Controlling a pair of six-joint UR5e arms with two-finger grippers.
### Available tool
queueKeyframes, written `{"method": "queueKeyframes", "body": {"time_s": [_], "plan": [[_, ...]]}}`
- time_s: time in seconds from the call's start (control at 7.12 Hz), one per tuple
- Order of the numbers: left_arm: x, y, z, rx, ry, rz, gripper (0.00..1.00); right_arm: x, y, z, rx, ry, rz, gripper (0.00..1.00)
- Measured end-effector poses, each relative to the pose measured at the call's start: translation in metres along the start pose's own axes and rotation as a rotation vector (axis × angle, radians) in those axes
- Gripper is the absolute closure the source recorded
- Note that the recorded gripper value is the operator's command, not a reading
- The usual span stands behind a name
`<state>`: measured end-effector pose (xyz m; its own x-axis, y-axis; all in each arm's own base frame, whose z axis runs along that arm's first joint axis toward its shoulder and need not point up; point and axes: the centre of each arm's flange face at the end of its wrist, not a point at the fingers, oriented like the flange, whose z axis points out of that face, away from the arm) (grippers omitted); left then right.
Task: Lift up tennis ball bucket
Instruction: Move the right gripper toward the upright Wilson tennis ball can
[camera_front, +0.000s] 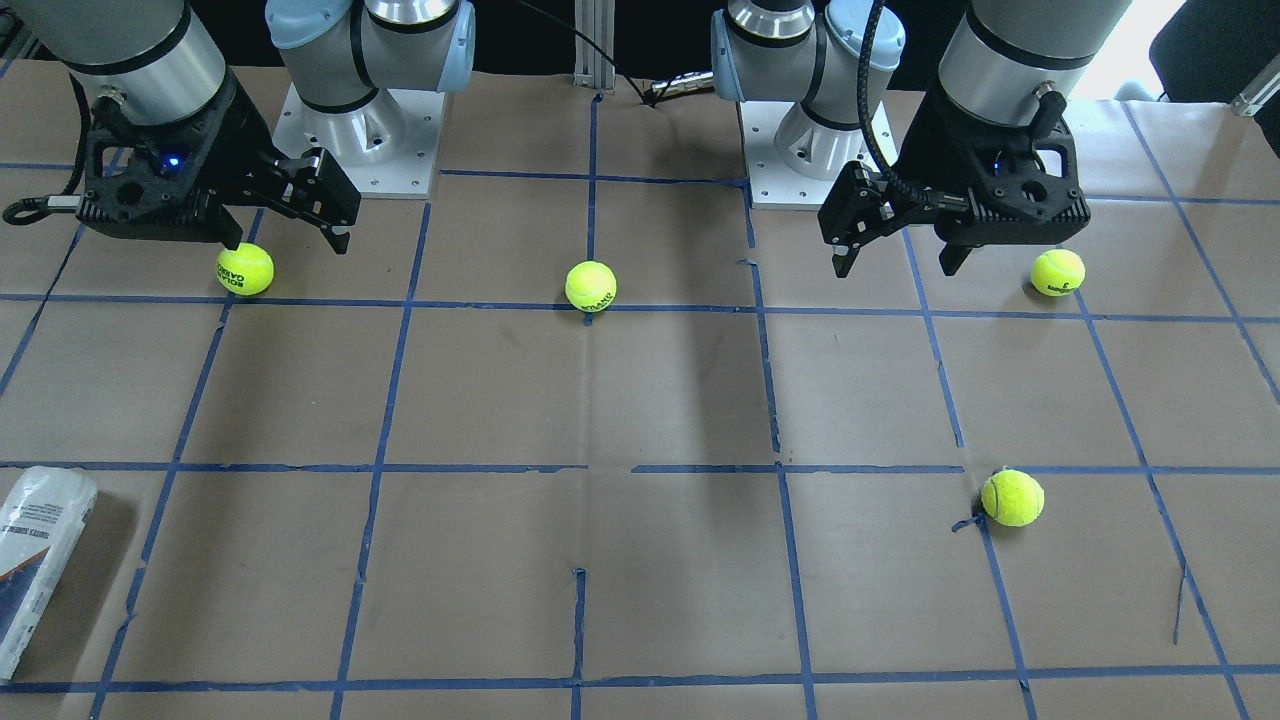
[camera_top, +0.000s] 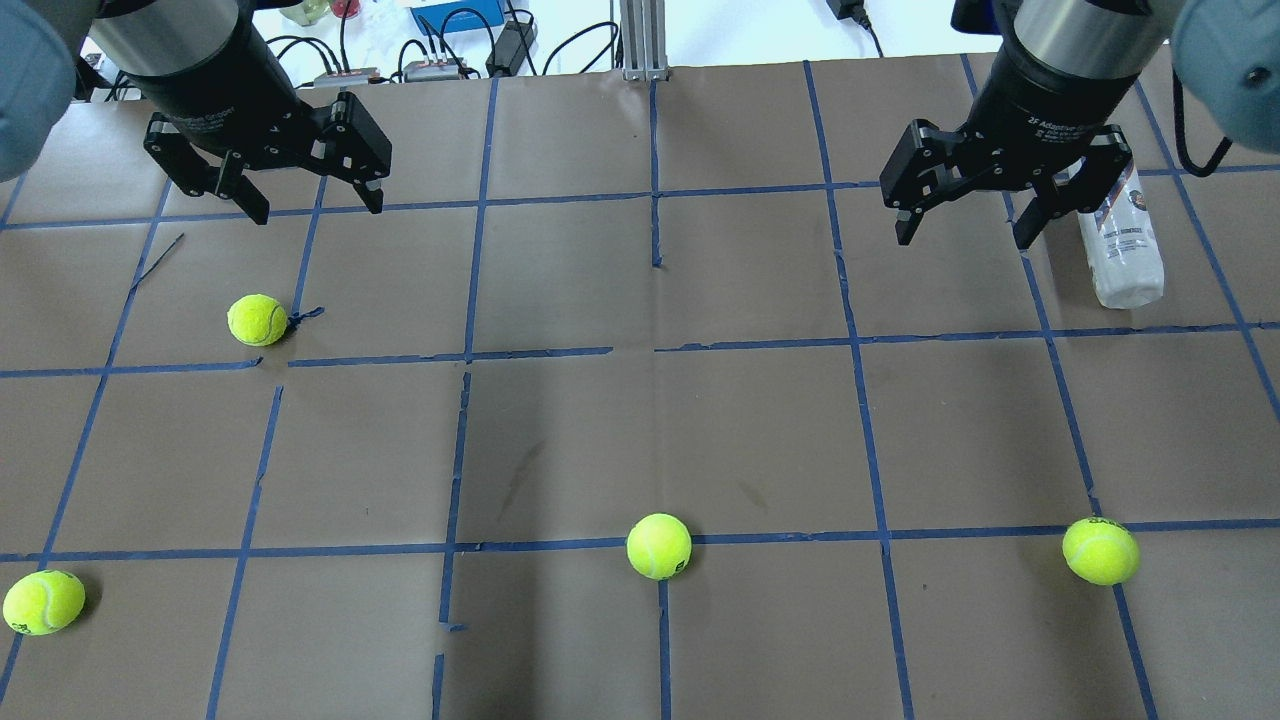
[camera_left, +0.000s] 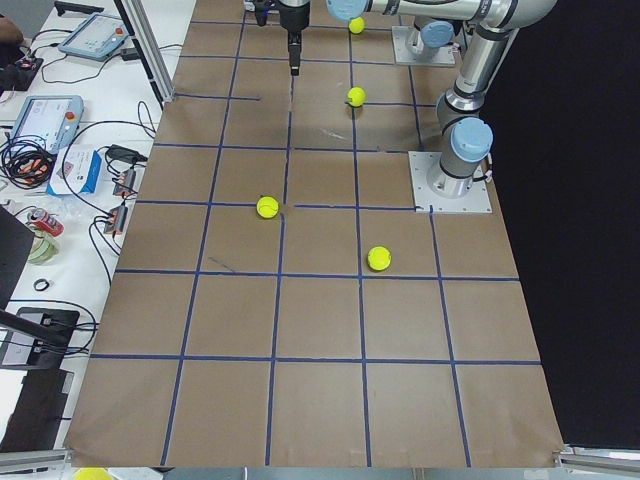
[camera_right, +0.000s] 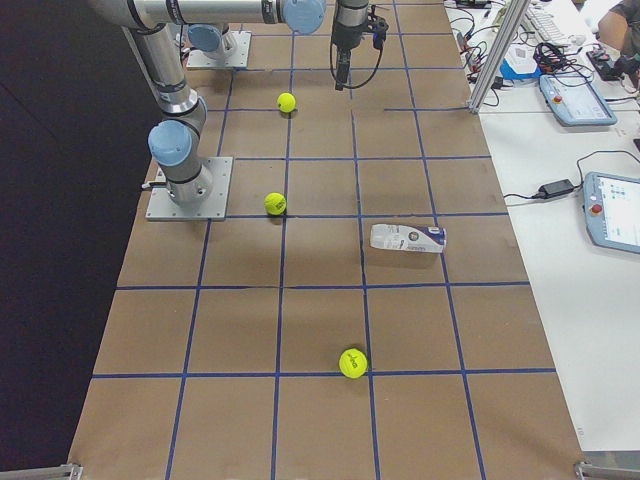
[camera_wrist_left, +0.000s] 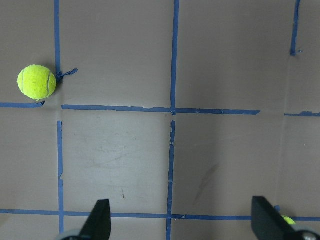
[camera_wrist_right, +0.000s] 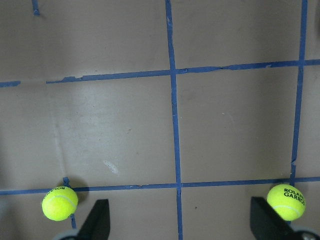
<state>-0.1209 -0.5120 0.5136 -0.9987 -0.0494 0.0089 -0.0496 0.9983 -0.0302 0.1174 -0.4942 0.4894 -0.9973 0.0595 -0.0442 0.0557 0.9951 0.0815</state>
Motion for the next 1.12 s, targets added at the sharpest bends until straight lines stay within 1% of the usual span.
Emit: {"method": "queueKeyframes", "body": {"time_s": [0.42, 0.56, 0.7, 0.84, 0.98, 1.12], "plan": [[0.000, 0.000, 0.000, 0.000, -0.001, 0.000, 0.00, 0.002, -0.002, -0.001, 0.002, -0.010, 0.009, 0.00], [0.000, 0.000, 0.000, -0.001, -0.001, 0.000, 0.00, 0.002, -0.006, -0.005, 0.013, -0.011, 0.004, 0.00], [0.000, 0.000, 0.000, -0.001, -0.001, 0.000, 0.00, 0.005, -0.020, -0.002, 0.010, -0.011, -0.015, 0.00], [0.000, 0.000, 0.000, -0.001, 0.000, 0.000, 0.00, 0.016, -0.048, 0.015, -0.019, -0.010, -0.015, 0.00], [-0.001, 0.000, 0.000, 0.000, 0.000, -0.001, 0.00, 0.044, -0.082, 0.031, -0.034, -0.010, 0.020, 0.00], [-0.001, 0.000, 0.000, 0.001, -0.001, -0.001, 0.00, 0.086, -0.112, 0.043, -0.035, -0.014, 0.069, 0.00]]}}
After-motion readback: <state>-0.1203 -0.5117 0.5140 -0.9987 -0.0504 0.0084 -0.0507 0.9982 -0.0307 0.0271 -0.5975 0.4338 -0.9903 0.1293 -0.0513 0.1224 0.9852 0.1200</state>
